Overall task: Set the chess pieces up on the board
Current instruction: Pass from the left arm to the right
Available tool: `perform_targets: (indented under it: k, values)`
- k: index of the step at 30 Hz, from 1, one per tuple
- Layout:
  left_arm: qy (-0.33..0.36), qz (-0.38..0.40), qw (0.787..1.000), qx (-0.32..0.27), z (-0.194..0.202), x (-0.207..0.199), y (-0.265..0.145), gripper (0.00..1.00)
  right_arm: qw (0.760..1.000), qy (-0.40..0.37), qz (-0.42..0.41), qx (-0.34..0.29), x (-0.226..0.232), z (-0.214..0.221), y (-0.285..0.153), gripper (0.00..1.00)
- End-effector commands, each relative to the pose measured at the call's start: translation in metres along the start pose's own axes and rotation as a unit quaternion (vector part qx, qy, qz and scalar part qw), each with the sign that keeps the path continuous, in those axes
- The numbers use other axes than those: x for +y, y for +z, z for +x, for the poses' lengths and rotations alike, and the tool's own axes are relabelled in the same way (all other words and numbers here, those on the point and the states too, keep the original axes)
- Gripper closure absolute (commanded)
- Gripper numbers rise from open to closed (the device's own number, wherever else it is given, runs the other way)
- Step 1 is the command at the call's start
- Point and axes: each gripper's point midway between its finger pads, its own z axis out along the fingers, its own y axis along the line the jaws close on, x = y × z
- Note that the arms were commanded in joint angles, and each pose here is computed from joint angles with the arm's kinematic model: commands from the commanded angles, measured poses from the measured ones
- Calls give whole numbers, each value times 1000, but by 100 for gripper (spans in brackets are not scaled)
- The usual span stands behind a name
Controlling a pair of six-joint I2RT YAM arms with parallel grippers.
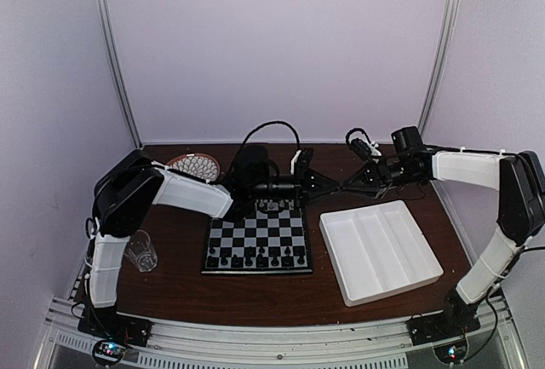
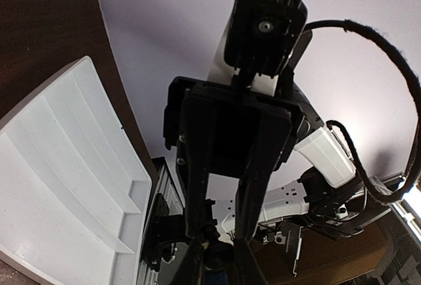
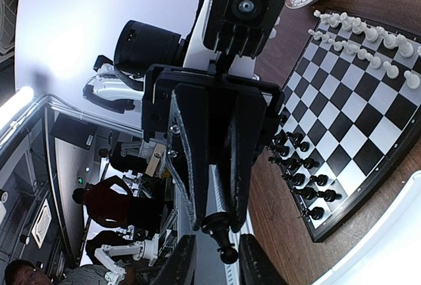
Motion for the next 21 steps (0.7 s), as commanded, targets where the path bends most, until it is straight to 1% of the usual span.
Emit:
perform_targets:
  k: [1,6,7,9,12,16,21]
  values:
    - [17,16,1000,-12,-5,-9,-3,92,1000,-17,-17,2,11,1,-1,76]
    - [18,11,1000,-14,-6,-5,-4,92,1000,-20,-17,0,13,1,-1,77]
    - [18,11,1000,-15,-6,-3,-4,92,1000,-20,-17,0,13,1,-1,77]
    - [18,11,1000,-17,-7,-3,-5,92,1000,-20,-15,0,13,1,-1,73]
    - [18,12,1000,-21,-9,-2,-5,92,1000,-23,-15,-2,14,2,-1,73]
    - [20,15,999,-20,-10,-4,-4,92,1000,-24,-15,-3,14,1,-1,76]
    - [15,10,1000,-18,-9,1,-3,92,999,-32,-16,-4,16,-1,-1,83]
